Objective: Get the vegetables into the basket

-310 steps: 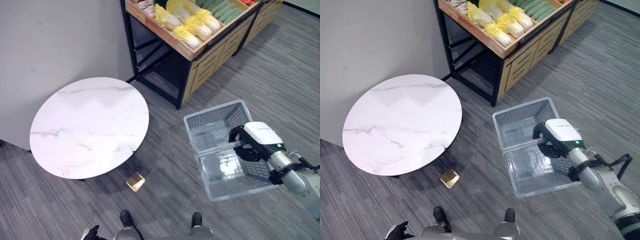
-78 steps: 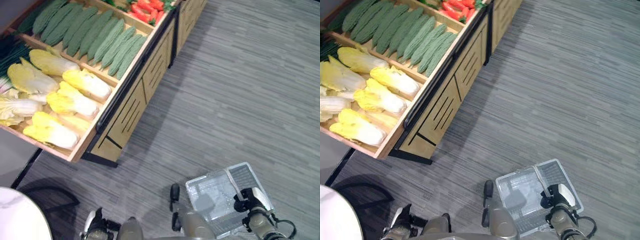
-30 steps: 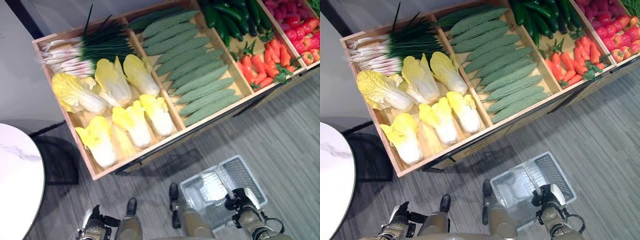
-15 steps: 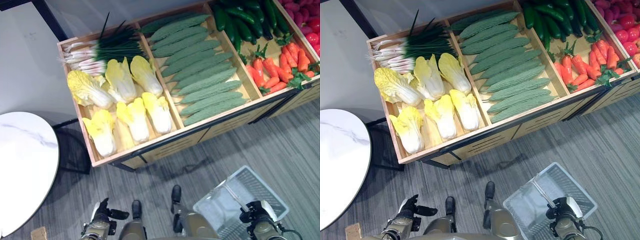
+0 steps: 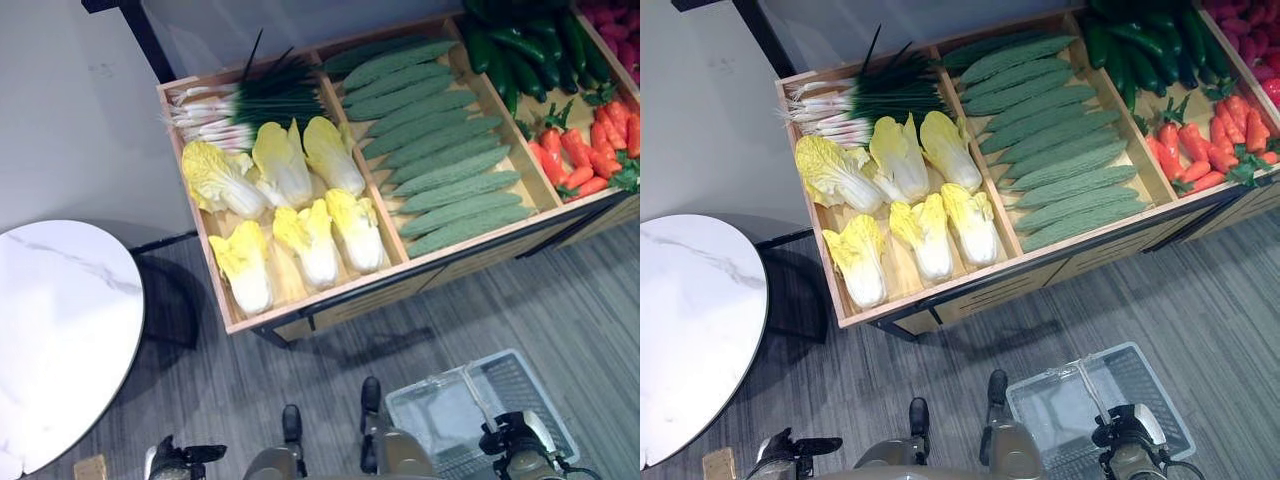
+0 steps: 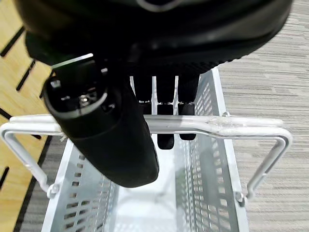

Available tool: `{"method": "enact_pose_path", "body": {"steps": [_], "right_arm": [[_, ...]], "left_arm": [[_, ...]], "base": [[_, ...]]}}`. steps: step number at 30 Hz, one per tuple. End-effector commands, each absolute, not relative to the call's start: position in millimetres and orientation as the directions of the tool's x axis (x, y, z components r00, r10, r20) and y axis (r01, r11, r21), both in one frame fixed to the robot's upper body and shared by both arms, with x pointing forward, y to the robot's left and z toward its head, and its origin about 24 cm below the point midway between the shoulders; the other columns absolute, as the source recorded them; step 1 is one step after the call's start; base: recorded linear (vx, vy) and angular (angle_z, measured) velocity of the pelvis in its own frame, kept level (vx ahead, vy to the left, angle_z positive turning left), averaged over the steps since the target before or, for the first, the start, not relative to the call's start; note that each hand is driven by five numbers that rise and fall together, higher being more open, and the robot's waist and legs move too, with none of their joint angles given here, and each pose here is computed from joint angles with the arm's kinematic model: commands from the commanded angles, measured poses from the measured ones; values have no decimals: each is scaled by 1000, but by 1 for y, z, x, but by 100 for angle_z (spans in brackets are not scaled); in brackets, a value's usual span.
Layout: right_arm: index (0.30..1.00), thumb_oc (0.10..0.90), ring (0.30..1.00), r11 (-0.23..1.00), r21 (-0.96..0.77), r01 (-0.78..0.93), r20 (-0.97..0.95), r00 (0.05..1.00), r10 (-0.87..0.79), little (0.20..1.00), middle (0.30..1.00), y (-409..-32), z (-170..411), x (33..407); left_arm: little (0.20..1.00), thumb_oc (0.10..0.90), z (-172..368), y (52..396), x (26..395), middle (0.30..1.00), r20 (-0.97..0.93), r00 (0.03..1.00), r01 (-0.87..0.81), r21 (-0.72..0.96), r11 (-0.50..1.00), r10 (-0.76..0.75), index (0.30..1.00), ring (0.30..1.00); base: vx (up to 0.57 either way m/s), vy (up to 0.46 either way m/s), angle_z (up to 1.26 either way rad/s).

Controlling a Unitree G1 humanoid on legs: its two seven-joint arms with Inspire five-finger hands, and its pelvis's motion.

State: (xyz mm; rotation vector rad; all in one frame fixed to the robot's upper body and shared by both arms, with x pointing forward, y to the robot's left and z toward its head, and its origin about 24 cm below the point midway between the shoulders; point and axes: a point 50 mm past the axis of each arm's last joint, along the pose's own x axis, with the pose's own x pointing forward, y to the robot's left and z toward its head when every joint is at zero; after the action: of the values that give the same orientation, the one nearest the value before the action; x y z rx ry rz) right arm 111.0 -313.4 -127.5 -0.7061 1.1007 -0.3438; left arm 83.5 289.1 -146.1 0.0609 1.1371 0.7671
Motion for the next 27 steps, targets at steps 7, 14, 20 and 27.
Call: {"method": "enact_pose_path", "body": {"steps": [7, 14, 20, 27], "right_arm": [[300, 400, 300, 635, -767, -92, -605, 431, -669, 300, 300, -334, -119, 98], [300, 400, 300, 621, -776, -109, -595, 451, -665, 300, 300, -335, -118, 97], [300, 400, 300, 624, -774, -107, -597, 450, -663, 300, 300, -338, -116, 99], [300, 400, 300, 636, -765, -102, -603, 461, -651, 300, 300, -341, -113, 106]], "left_arm": [[1000, 900, -79, 398, 67, 1000, -412, -70, -762, 610, 217, 909, 1000, 1000], [1000, 900, -22, 431, 111, 1000, -150, 37, -898, 429, 99, 988, 1000, 1000], [1000, 900, 21, 421, 167, 1000, 50, 282, -912, 325, 251, 958, 1000, 1000], [1000, 900, 76, 373, 228, 1000, 310, 618, -783, 330, 528, 723, 1000, 1000]], "base": [[14, 0, 0], [0, 0, 0], [-5, 1, 0], [-1, 6, -2]]}}
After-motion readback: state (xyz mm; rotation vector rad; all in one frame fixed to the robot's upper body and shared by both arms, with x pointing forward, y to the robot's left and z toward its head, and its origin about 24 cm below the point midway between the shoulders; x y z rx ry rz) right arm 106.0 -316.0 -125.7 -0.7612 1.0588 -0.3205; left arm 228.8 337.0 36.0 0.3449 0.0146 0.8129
